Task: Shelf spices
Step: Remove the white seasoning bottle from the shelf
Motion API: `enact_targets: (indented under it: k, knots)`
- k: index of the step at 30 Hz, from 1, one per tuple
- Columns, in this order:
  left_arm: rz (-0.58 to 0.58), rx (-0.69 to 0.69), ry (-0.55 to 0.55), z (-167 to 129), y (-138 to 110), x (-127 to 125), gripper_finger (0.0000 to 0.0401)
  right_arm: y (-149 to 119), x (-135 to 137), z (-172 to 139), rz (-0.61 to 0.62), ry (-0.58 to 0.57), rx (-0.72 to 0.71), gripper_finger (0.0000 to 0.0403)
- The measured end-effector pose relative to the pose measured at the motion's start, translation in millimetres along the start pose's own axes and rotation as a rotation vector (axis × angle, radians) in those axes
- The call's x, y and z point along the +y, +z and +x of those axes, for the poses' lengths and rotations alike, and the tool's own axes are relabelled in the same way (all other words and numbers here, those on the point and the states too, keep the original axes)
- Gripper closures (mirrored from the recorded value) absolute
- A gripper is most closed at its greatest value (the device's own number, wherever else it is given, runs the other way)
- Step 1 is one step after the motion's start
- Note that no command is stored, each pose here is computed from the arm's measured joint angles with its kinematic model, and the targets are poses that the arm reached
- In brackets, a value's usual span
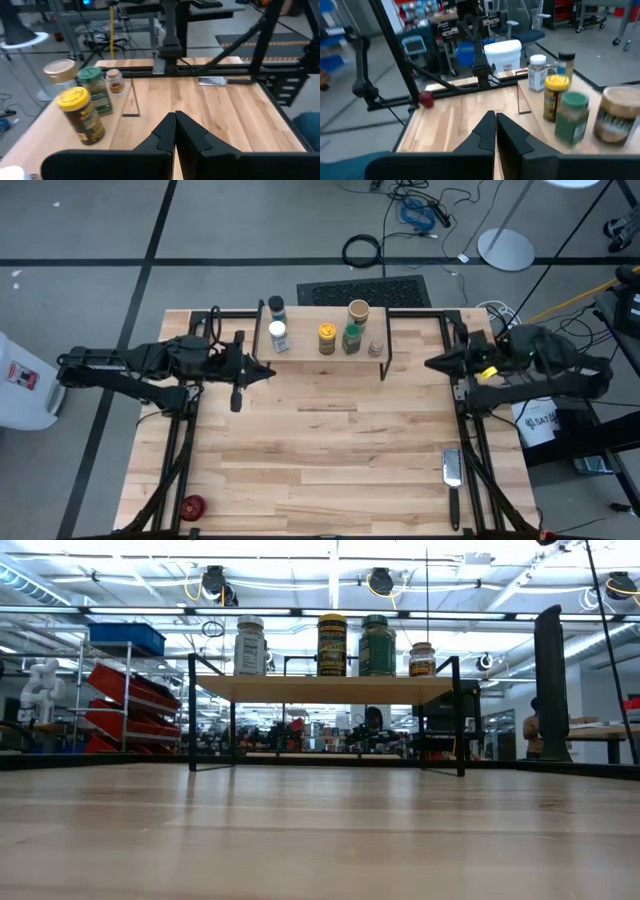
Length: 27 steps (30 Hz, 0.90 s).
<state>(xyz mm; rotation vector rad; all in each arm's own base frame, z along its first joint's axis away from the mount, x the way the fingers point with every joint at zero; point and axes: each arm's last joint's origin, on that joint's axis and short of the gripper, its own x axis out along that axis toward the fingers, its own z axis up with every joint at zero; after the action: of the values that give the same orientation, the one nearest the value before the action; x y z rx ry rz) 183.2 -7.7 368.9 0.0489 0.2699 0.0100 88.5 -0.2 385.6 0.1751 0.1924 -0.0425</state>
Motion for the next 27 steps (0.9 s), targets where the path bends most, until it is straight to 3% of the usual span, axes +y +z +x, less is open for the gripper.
enact_targets:
  k: [4,11,19,27]
  knots:
    - [0.001,0.016,-0.053,4.4,-1.6,-1.9,0.0386,13.8,3.3,22.5,-0.015,-0.015,0.086,0.0403]
    - [-0.017,0.045,-0.053,12.4,-4.2,-2.5,0.0386,-4.1,2.5,71.4,-0.002,-0.13,0.312,0.0403]
    - [-0.074,0.07,0.056,13.6,-6.7,0.5,0.0386,-39.5,21.0,106.4,-0.059,-0.114,0.319,0.0403]
    - [-0.069,0.073,0.138,13.2,-7.1,2.8,0.0384,-76.4,28.5,101.8,-0.108,-0.1,0.312,0.0403]
